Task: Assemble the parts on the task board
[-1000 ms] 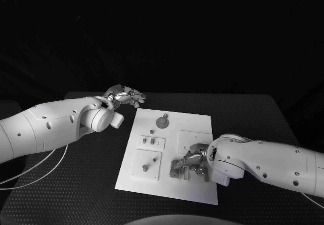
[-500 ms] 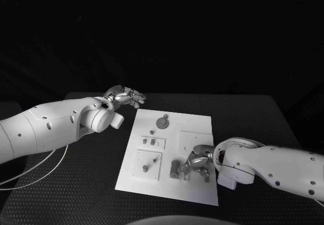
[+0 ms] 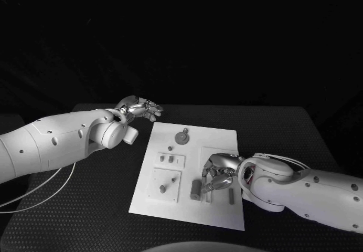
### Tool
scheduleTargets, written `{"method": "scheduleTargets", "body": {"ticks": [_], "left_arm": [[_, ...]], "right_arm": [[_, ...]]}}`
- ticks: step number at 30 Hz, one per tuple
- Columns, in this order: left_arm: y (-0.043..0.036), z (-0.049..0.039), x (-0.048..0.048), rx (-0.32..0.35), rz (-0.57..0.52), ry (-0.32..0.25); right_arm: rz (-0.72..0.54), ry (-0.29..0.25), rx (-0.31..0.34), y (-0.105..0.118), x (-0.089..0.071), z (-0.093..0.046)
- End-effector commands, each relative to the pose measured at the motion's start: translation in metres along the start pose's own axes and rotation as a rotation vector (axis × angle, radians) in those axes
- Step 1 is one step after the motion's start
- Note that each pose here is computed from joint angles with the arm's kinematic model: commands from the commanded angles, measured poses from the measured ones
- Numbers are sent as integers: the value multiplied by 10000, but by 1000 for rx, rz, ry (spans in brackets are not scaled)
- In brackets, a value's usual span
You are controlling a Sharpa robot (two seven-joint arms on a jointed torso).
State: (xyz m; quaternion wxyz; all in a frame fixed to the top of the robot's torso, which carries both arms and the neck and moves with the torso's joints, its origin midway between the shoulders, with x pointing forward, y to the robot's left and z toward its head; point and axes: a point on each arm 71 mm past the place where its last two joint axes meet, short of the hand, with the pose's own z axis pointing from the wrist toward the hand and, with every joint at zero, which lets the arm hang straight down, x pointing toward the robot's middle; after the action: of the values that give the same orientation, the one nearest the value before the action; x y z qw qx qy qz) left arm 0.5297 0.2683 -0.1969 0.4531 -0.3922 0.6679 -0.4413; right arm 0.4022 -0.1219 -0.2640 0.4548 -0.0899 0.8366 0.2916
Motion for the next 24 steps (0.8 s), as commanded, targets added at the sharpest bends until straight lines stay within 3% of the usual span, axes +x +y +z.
{"method": "scheduleTargets", "body": {"ticks": [1,6,18,24], "left_arm": [[-13,1,11,8,-1,9],[-16,3,21,8,-1,12],[-9,2,12,6,-1,14],[-9,3,15,5,-1,16]], "right_arm": [[-167,-137,-154,143,-36,-8],[-211,-162,-167,200,36,33],[-266,-199,-297,309,192,50],[-311,-186,-323,320,265,91]]}}
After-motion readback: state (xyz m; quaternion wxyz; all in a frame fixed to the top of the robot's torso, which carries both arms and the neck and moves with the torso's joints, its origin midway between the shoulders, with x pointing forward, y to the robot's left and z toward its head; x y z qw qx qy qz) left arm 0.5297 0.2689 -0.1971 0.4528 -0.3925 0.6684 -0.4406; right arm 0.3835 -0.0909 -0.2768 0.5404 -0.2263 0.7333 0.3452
